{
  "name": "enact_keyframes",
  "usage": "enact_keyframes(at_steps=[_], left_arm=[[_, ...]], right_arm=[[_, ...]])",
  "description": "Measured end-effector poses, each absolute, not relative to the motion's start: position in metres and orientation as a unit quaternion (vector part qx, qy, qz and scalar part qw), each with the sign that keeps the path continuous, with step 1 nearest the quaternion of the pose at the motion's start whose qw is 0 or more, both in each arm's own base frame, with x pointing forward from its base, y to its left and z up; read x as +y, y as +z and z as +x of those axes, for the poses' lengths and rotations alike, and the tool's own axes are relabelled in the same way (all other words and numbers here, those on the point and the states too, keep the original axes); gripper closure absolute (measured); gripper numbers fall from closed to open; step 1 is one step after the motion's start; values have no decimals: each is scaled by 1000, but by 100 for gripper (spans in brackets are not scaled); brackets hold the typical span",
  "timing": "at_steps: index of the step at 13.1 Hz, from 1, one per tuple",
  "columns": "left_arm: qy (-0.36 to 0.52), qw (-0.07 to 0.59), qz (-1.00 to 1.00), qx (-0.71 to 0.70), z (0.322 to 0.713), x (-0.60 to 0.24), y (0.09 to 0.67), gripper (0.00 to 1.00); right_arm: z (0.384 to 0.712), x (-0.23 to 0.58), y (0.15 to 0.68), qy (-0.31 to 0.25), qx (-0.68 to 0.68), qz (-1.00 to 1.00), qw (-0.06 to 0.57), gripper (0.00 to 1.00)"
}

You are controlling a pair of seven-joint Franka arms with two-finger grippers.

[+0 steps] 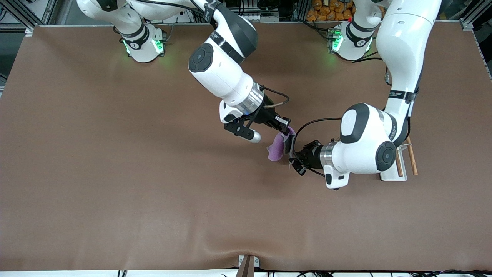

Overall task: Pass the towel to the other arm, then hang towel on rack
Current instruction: 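Close the left gripper on the towel edge beside the right gripper, then open the right gripper while the left gripper pulls the towel away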

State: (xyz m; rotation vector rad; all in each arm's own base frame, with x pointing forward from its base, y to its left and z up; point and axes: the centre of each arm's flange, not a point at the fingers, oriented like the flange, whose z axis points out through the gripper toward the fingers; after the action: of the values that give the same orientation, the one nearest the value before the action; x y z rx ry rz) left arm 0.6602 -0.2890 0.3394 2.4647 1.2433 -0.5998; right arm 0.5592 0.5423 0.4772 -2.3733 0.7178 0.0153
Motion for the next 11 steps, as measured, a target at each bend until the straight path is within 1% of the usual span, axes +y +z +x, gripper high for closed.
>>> enact_keyframes(at_steps=[1, 3, 5, 9, 11], left_arm=[[-210, 158, 861, 435, 660, -289, 339, 84], [-210, 158, 861, 435, 660, -289, 339, 85], [-210, 158, 861, 435, 660, -289, 340, 98], [-208, 160, 863, 431, 660, -294, 343, 99], [-195, 164, 871, 420, 664, -288, 354, 99]], right_arm=[[559, 542, 477, 6, 274, -905, 325, 98], [559, 542, 477, 6, 274, -905, 325, 98], [559, 542, 477, 6, 274, -905, 325, 98], [559, 542, 477, 6, 274, -905, 325, 98], [559, 542, 477, 6, 274, -905, 325, 98]])
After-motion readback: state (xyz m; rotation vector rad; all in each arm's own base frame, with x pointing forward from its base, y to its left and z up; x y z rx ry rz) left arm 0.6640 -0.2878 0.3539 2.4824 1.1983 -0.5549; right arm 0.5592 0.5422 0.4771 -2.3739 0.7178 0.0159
